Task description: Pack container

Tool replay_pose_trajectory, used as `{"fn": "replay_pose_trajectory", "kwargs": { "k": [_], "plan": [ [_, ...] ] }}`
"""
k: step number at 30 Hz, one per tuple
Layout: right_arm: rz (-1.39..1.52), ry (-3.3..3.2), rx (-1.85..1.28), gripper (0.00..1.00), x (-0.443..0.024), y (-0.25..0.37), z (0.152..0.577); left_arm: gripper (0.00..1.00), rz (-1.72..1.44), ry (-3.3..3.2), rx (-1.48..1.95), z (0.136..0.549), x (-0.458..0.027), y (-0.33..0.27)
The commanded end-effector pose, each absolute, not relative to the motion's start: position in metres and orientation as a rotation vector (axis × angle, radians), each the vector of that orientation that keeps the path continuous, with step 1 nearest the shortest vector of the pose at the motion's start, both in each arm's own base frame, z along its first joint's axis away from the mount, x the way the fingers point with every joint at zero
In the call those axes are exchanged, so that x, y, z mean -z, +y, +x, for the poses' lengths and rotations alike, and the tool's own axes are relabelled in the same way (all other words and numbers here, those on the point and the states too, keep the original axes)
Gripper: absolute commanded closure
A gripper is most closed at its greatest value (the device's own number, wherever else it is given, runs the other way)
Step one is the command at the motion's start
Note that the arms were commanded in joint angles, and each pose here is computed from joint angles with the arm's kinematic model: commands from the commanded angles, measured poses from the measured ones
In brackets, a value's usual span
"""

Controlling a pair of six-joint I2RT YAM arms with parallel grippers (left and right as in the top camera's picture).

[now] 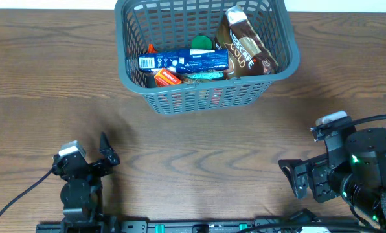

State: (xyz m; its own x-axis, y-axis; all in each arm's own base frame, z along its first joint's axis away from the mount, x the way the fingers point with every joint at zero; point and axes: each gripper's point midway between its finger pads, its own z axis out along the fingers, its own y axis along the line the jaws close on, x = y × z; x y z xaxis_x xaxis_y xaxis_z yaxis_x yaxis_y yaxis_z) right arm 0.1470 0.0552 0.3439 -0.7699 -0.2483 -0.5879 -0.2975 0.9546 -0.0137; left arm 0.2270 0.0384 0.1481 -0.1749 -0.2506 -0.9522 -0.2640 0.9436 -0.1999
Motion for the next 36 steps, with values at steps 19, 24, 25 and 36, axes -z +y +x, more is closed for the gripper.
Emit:
{"fn": "replay_pose_trajectory", "kwargs": {
  "k": [19,24,25,36],
  "plan": [
    [-0.394,2.479,-0.103,0.01,-0.3462,0.0548,0.147,0.02,-0.399,1.738,-0.011,0.2333,-0.135,0.0405],
    [-0.394,2.479,-0.103,0.01,-0.3462,0.0548,0.147,0.02,-0.399,1.738,-0.011,0.2333,-0.135,0.0405],
    [-0.394,2.479,-0.103,0.01,-0.3462,0.0548,0.147,0.02,-0.399,1.738,-0.011,0.2333,-0.135,0.0405],
    [-0.394,2.479,-0.103,0.01,-0.3462,0.0548,0.147,0.02,-0.399,1.738,-0.011,0.2333,-0.135,0.0405]
  ]
}}
